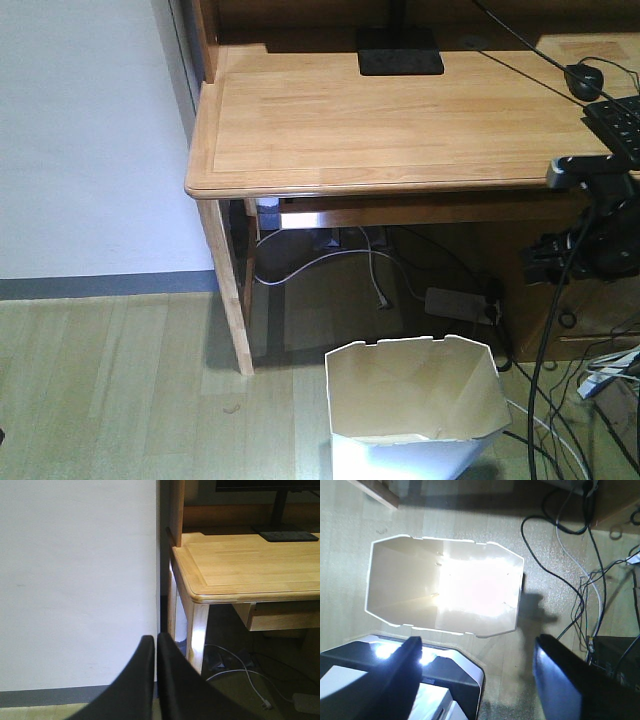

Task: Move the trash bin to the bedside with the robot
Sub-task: 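Lower the right gripper down to the rim of the white trash bin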

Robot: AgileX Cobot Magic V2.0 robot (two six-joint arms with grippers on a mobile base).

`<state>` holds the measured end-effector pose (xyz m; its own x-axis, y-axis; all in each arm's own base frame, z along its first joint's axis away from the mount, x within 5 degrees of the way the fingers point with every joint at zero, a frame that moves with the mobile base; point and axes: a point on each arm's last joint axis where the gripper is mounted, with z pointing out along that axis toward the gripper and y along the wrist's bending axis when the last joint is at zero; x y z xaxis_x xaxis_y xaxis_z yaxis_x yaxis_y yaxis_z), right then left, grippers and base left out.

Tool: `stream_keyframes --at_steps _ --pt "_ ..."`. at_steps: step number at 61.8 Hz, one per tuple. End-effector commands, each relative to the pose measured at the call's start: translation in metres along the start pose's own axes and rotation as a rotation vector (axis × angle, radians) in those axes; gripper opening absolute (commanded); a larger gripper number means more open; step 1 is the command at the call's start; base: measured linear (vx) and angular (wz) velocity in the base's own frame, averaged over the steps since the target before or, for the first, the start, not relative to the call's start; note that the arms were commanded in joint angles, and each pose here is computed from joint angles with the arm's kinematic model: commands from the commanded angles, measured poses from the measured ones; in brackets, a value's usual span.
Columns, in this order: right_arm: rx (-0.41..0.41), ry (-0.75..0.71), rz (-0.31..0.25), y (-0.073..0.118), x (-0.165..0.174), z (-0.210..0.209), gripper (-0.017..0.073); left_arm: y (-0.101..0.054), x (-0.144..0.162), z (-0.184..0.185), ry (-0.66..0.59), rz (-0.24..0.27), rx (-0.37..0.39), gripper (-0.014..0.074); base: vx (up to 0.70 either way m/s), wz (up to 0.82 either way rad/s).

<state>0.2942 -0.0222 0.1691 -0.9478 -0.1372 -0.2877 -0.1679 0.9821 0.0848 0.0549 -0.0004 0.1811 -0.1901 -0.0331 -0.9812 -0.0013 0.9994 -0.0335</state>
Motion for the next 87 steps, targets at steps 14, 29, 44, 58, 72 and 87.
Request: stream_keyframes --at_steps 14,29,44,58,72,87 --pt "0.079 -0.078 0.05 -0.022 -0.016 0.062 0.0503 0.0 -0.001 0.0 -0.066 -0.008 0.001 -0.0006 0.0 0.0" --pt "0.093 0.015 0.073 -0.031 0.003 0.123 0.0552 0.0 -0.001 0.0 -0.066 -0.008 0.001 -0.0006 0.0 0.0" --pt "0.119 0.08 0.062 -0.041 0.025 0.177 0.0552 0.0 -0.001 0.0 -0.066 -0.008 0.001 -0.0006 0.0 0.0" --pt "0.09 0.162 0.006 -0.046 0.034 0.224 0.0552 0.0 -0.001 0.0 -0.066 -0.008 0.001 -0.0006 0.0 0.0" --pt "0.061 0.211 -0.013 -0.052 0.033 0.267 0.055 0.0 -0.001 0.0 -0.066 -0.008 0.001 -0.0006 0.0 0.0" --pt "0.011 0.27 -0.016 -0.057 0.034 0.308 0.055 0.0 -0.001 0.0 -0.066 -0.008 0.001 -0.0006 0.0 0.0"
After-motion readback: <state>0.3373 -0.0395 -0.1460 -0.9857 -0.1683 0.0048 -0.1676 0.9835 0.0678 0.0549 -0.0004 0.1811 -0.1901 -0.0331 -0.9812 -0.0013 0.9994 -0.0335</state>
